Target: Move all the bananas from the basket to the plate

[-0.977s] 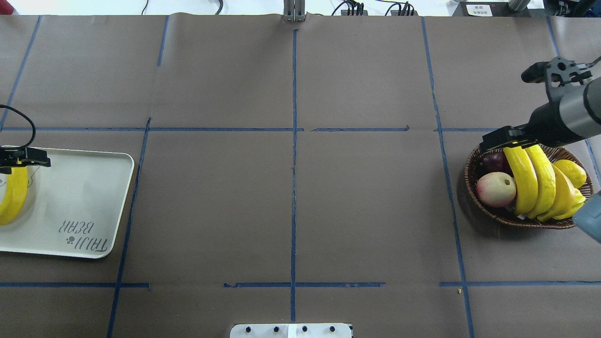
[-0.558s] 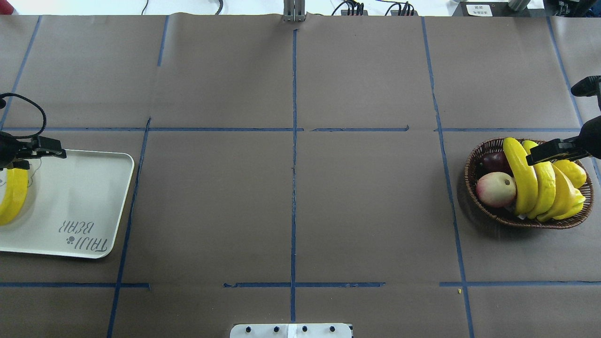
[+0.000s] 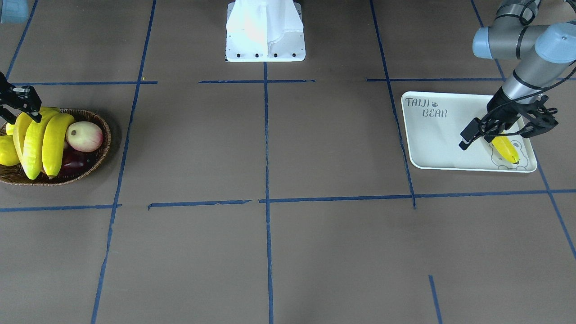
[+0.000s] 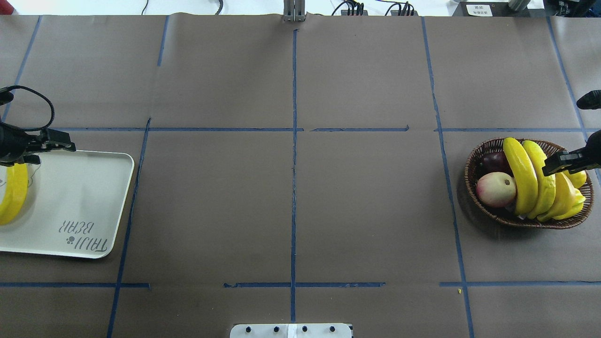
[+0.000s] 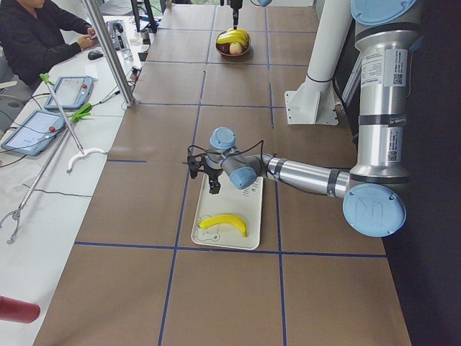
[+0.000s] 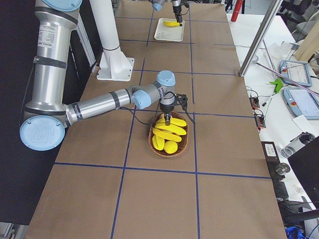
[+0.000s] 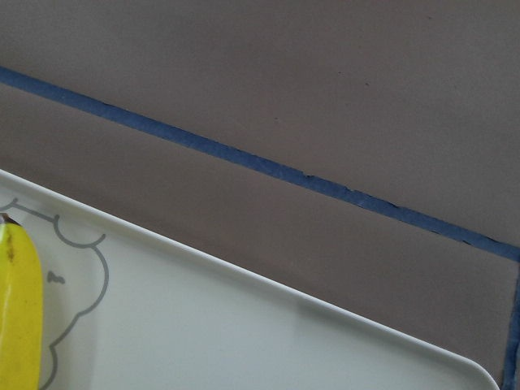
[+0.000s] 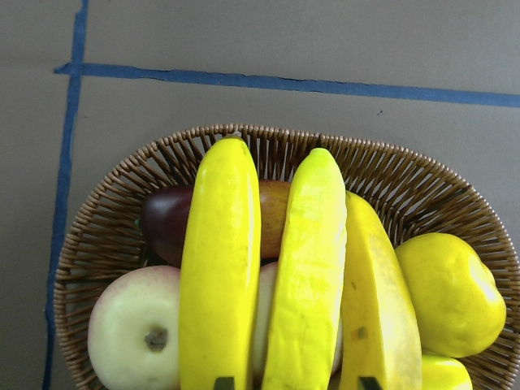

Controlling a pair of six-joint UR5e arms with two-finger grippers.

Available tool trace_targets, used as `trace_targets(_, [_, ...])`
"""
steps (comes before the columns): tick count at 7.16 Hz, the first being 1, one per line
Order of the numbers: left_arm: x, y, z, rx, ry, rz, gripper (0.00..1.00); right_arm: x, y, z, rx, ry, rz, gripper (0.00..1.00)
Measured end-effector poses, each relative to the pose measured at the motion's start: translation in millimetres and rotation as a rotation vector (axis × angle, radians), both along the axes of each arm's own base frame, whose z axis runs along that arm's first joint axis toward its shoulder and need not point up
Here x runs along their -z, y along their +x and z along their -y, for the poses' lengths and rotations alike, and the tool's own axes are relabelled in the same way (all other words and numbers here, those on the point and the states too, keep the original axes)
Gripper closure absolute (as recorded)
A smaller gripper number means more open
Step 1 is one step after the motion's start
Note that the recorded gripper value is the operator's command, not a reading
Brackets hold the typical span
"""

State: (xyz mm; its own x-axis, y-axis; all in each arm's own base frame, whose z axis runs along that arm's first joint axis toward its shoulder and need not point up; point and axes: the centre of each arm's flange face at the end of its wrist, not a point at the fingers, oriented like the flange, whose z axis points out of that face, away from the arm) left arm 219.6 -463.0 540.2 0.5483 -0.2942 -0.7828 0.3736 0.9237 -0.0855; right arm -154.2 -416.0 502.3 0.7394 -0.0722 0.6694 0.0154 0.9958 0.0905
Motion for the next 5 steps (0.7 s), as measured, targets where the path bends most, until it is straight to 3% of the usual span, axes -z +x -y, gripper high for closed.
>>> trace_targets(5, [6,8,9,-0.001,0.009,-0.006,0.00,-17,-16,0,0.038,-0.023,-0.014,0.43])
